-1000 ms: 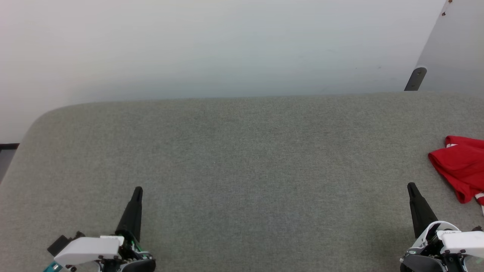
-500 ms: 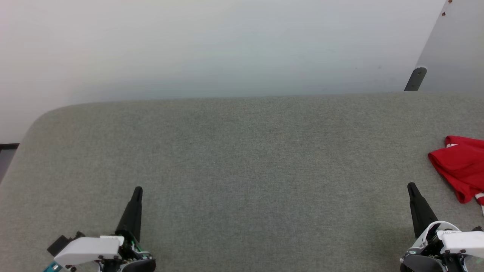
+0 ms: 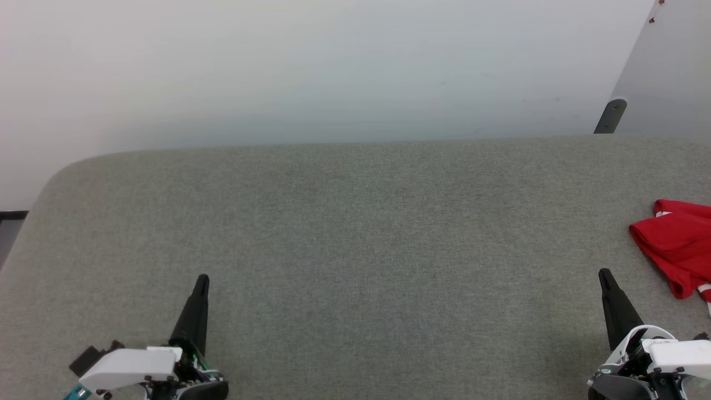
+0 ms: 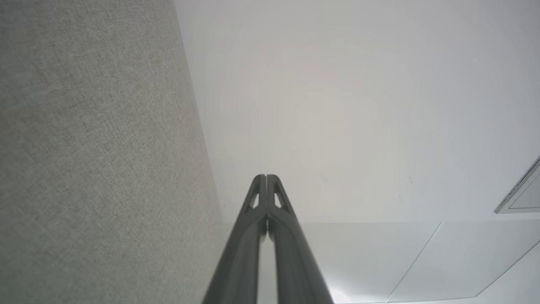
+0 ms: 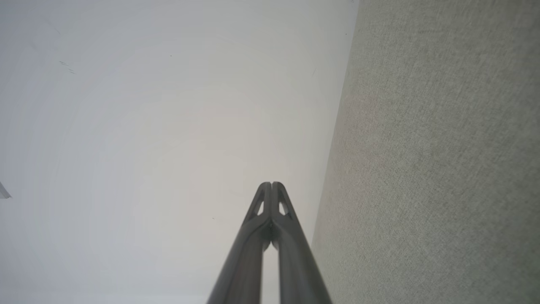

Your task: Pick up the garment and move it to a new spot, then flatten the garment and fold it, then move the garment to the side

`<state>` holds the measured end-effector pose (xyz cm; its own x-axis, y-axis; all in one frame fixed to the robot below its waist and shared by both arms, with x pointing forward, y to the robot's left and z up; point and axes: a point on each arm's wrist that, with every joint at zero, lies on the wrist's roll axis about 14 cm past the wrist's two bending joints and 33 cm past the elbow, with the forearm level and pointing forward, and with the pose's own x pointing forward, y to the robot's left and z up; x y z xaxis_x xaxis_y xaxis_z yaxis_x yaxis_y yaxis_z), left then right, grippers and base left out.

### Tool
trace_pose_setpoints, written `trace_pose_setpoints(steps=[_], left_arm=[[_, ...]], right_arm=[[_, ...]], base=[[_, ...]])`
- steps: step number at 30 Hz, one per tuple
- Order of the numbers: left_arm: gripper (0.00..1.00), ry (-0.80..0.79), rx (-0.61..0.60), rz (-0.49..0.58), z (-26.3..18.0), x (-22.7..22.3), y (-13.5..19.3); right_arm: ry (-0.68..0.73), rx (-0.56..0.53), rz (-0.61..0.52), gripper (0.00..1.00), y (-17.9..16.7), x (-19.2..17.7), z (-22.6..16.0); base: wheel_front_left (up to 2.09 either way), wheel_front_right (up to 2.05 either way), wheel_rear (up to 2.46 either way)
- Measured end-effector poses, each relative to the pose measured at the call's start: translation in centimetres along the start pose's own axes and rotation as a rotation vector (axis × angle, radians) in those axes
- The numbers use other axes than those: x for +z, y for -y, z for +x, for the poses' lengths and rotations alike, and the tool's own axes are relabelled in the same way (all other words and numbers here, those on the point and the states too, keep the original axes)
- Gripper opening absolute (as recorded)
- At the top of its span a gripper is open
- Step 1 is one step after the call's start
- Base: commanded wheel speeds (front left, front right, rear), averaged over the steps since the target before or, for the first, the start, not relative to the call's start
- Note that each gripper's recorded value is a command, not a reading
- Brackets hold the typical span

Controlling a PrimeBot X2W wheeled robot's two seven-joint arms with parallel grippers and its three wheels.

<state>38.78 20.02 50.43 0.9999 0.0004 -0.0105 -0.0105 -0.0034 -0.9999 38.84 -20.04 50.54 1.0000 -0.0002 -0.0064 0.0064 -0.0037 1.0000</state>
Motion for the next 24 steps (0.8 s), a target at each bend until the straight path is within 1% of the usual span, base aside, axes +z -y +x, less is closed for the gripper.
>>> trace_pose_setpoints(steps=[24], left_arm=[[0.00, -0.001, 0.000, -0.001, 0.00, -0.02, 0.01]], right_arm=[[-0.001, 0.000, -0.001, 0.00, 0.01, -0.01, 0.00]], base=[[0.00, 0.00, 0.00]])
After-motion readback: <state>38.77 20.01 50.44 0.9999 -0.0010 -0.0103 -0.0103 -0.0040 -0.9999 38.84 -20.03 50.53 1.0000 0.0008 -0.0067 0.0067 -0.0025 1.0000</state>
